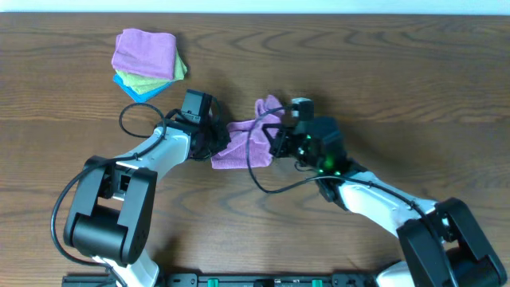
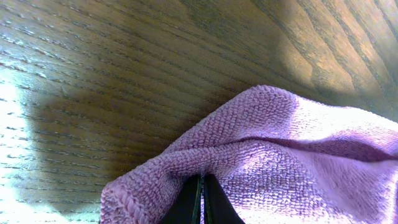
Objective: Fold the cloth
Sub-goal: 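Fold the strip's right end toward the left gripper with the right gripper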
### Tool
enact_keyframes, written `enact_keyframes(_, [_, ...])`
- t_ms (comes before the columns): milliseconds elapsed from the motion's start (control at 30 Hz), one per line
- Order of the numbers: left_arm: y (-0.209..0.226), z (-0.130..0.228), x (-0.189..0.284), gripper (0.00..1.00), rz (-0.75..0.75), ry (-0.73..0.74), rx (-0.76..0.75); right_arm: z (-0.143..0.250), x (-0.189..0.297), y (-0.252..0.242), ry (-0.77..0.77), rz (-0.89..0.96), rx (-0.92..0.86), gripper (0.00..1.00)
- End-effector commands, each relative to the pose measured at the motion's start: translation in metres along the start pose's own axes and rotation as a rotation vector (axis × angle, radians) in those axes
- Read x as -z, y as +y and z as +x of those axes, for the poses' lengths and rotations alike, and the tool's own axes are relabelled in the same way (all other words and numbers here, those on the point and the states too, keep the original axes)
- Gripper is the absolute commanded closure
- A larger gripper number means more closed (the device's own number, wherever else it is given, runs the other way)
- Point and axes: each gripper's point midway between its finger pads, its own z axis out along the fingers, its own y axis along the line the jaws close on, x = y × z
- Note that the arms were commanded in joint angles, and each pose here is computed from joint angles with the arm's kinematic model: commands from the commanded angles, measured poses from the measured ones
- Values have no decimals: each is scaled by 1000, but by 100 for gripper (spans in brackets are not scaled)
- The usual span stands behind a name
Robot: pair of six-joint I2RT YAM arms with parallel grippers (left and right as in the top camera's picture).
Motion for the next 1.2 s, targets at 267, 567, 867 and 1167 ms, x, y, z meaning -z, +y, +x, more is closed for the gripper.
enact_keyframes(267, [3,-8,0,95,-23,-18,-17,5,-11,39,0,-37,110,99])
enact_keyframes(567, [3,-7,0,94,-19,-12,-32,24,-32,44,58,-43,121,99])
enact_keyframes(867, [7,-18,25,95,-23,-35,-36,35,-39,40,89,-31,123,99])
enact_keyframes(1167, [-1,-44,81,94,36,-157,-31,39,-40,37,98,-18,145,99])
